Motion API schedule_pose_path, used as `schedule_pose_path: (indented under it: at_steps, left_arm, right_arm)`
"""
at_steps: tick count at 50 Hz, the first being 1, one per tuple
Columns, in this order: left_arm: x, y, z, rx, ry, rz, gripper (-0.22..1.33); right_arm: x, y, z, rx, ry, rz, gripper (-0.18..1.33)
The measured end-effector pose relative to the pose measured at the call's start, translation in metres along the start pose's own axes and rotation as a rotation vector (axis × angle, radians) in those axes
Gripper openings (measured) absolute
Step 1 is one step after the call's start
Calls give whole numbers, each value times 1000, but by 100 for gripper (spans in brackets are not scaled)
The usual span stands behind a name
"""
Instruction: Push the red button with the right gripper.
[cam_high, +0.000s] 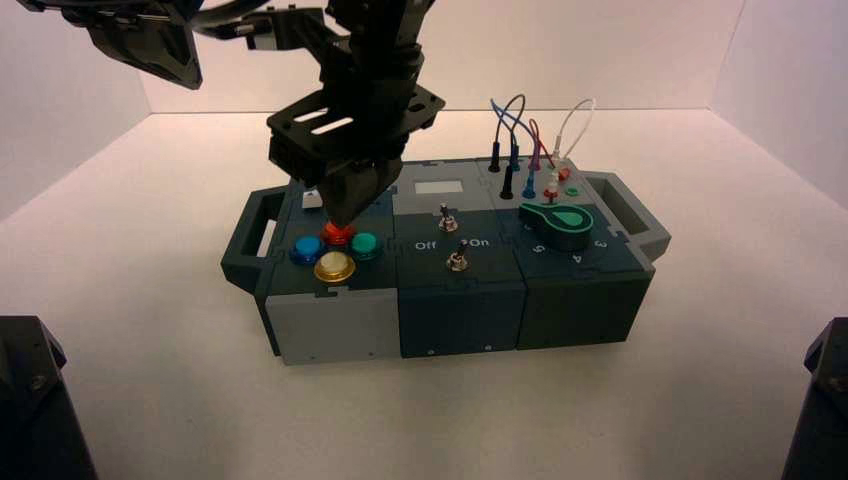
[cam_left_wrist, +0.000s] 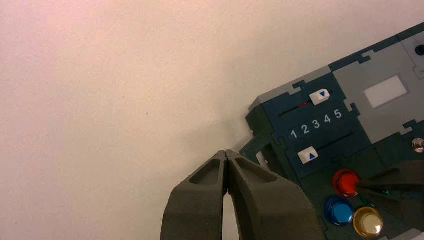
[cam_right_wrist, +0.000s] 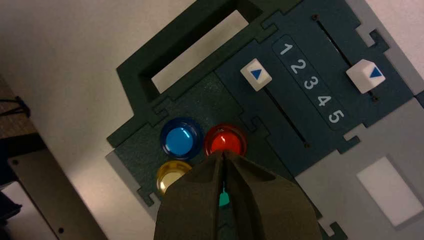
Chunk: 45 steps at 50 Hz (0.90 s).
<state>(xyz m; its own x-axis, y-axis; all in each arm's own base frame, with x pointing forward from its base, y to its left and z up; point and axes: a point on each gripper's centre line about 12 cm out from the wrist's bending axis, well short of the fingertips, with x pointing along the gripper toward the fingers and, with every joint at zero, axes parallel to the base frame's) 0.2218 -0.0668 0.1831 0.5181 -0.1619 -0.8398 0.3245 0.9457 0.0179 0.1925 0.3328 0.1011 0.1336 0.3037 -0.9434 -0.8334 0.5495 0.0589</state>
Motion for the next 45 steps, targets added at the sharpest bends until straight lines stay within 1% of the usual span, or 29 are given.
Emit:
schedule_pose_path:
  at_steps: [11,20,23,29,32,35,39,45]
  left_arm:
    - [0,0,0,0,2,0,-16]
    - [0,0,0,-3,3,-2,-16]
    - [0,0,0,-5,1,-3,-16]
    - [0,-1,0,-9,3,-6,-16]
    - [0,-1,0,-9,4,-6,-16]
    - [0,-1,0,-11,4,-7,-16]
    - [0,-1,0,-13,3,-8,-16]
    - [0,-1,0,-13,3,-8,-16]
  right_arm:
    - [5,0,5,-3,2,-2,-15]
    - [3,0,4,-1,9,-1,-14]
    - [-1,-3,3,2,20,-5,-14]
    - [-15,-8,6,13,8,-9,-14]
    - [-30,-15,11,34,-13,-15,-14]
    - [-39,-18,14,45,-15,-16,-14]
    - [-44,-19,17,49,-18,-16,-14]
    - [-45,-17,18,51,-17,-11,-14]
